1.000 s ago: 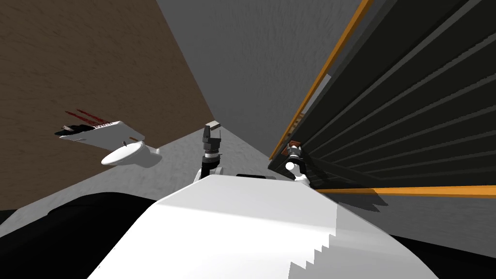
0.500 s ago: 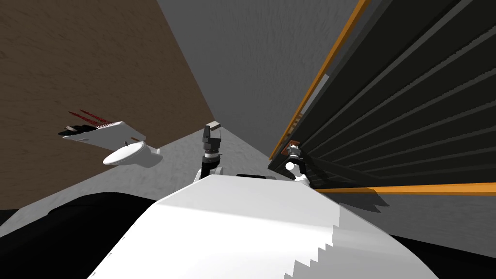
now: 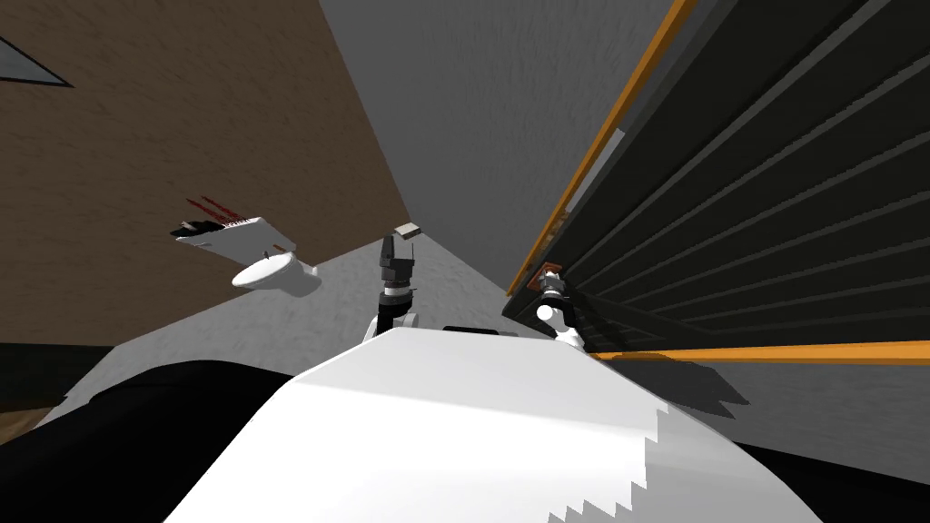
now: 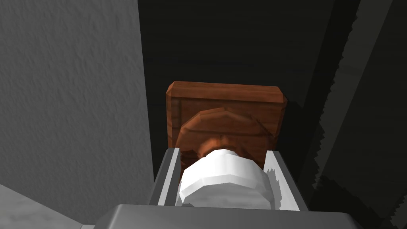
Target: Pull the door open
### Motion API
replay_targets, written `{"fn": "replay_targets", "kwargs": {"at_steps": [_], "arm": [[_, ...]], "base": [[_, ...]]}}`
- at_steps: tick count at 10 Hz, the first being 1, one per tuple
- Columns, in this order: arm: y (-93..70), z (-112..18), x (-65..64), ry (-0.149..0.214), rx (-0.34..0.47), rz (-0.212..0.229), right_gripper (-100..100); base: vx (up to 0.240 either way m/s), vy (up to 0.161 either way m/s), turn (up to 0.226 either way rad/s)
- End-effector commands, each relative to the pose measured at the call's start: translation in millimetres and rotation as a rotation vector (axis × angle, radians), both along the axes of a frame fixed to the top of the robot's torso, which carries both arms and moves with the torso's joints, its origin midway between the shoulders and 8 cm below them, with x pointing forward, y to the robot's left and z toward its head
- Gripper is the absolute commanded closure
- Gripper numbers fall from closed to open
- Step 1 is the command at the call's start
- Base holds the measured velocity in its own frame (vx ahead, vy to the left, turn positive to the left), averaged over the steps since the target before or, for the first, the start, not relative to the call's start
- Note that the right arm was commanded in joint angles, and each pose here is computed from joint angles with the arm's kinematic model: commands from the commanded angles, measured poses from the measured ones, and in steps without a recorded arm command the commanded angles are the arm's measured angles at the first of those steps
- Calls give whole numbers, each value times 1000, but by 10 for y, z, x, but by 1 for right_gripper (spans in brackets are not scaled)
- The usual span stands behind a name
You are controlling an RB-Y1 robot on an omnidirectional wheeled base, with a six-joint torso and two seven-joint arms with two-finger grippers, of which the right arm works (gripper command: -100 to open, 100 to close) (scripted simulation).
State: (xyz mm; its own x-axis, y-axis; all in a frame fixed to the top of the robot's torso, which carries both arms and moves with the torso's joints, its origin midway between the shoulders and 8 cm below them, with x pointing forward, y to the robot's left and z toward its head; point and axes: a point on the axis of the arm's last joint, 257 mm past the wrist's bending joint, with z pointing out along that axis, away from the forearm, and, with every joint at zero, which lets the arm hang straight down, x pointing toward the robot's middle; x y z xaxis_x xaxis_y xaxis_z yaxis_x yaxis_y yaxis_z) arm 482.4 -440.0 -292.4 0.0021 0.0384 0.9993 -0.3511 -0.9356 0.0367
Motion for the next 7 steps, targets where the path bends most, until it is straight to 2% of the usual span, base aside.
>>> {"fn": "replay_targets", "kwargs": {"at_steps": [1,6,7], "arm": [[41,-26,-27,2,15,20,100],[97,-36,-68,-1,37,62,100],[77,-41,-73,2,32,55,100]], "base": [[-269,-22,206],[-238,-47,146],[-102,-21,39]]}}
